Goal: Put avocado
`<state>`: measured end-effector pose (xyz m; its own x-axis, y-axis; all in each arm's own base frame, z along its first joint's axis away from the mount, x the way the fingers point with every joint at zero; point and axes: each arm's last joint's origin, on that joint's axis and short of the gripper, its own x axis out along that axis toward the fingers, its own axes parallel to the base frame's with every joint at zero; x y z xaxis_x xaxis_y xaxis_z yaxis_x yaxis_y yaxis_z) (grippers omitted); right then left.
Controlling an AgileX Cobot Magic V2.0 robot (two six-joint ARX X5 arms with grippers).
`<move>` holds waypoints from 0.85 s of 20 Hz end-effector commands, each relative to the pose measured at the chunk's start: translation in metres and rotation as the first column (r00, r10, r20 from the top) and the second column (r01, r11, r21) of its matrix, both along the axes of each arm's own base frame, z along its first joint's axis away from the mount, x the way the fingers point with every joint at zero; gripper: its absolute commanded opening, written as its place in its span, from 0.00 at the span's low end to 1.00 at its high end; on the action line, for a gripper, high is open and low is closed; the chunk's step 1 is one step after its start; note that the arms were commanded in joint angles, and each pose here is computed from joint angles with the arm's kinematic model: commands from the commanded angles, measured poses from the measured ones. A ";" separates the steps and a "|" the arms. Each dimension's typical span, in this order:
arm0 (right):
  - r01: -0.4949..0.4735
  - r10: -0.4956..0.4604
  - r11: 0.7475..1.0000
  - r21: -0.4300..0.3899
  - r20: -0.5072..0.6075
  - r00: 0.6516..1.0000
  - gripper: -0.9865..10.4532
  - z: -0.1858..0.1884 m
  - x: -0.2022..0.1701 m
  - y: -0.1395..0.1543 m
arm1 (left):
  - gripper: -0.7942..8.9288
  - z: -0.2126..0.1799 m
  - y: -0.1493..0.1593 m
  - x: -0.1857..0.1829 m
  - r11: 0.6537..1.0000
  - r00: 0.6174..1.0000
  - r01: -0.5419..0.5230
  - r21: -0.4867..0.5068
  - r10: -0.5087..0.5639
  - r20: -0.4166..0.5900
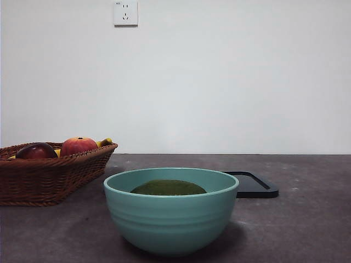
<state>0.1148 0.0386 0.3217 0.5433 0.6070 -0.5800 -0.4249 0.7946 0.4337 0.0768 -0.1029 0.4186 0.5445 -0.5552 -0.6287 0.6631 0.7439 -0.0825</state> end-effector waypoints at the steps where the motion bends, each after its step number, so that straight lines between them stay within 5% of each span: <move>1: -0.009 0.009 1.000 -0.013 0.019 1.000 0.60 0.005 -0.001 0.000 | 0.66 -0.007 0.015 -0.011 0.998 0.999 -0.035 -0.052 0.036 0.025; 9: -0.028 0.029 0.999 -0.037 0.017 0.999 0.60 0.003 -0.001 0.001 | 0.66 -0.084 0.072 -0.048 0.988 0.992 -0.115 -0.101 0.119 0.035; 17: -0.112 0.108 0.993 -0.044 -0.085 0.991 0.60 -0.007 0.017 0.034 | 0.66 -0.087 0.089 -0.060 0.979 0.990 -0.106 -0.172 0.121 0.077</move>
<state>0.1323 0.0722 0.3092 0.4150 0.6210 -0.6650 -0.4868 0.7690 0.4143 0.0174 -0.0141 0.3286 0.6567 -0.5701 -0.4936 0.5787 0.8007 -0.1550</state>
